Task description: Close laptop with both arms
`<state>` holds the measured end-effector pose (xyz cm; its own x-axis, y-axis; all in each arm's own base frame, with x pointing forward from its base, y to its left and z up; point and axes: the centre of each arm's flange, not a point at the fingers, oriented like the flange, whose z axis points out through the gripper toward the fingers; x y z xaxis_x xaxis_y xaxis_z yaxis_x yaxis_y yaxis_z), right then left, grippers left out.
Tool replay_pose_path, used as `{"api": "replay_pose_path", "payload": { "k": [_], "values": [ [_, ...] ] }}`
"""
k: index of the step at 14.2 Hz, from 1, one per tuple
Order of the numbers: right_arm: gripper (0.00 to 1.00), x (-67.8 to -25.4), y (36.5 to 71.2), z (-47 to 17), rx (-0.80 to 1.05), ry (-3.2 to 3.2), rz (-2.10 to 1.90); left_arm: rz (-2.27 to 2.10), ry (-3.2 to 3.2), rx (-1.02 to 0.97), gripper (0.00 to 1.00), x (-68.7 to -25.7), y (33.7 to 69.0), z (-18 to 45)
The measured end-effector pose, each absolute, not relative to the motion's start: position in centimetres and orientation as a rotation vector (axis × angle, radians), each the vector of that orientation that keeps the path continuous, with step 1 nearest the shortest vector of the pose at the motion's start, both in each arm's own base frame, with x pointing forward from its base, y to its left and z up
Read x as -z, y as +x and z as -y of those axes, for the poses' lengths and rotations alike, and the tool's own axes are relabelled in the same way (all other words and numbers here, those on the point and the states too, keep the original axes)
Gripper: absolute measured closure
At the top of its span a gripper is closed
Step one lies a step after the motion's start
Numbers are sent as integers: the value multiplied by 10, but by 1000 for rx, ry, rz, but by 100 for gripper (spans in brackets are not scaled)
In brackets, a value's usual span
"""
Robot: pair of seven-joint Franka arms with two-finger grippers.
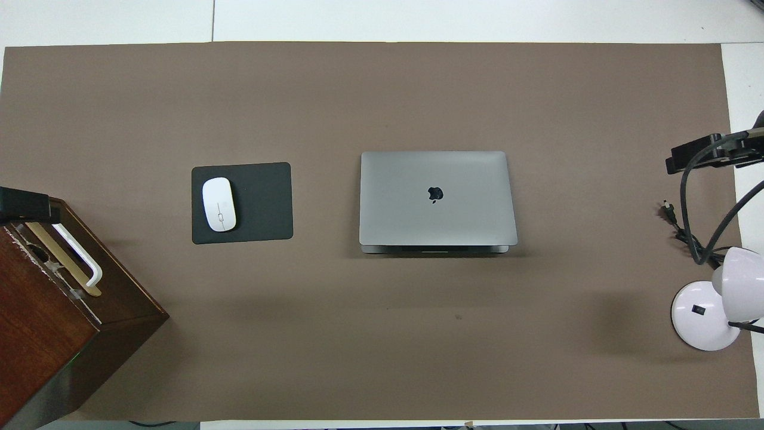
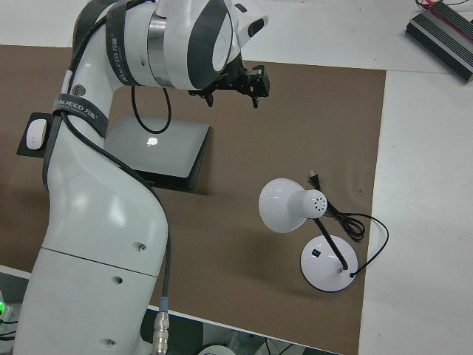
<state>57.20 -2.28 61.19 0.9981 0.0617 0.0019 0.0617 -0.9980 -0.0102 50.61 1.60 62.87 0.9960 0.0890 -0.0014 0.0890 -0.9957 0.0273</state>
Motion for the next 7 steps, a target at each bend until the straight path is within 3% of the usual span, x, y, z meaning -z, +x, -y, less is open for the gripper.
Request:
{"api": "replay_pose_path", "payload": {
  "k": [7],
  "values": [
    [0, -612, 572, 23, 4, -3130, 97, -81, 3158, -24, 0, -628, 509, 17]
  ]
}}
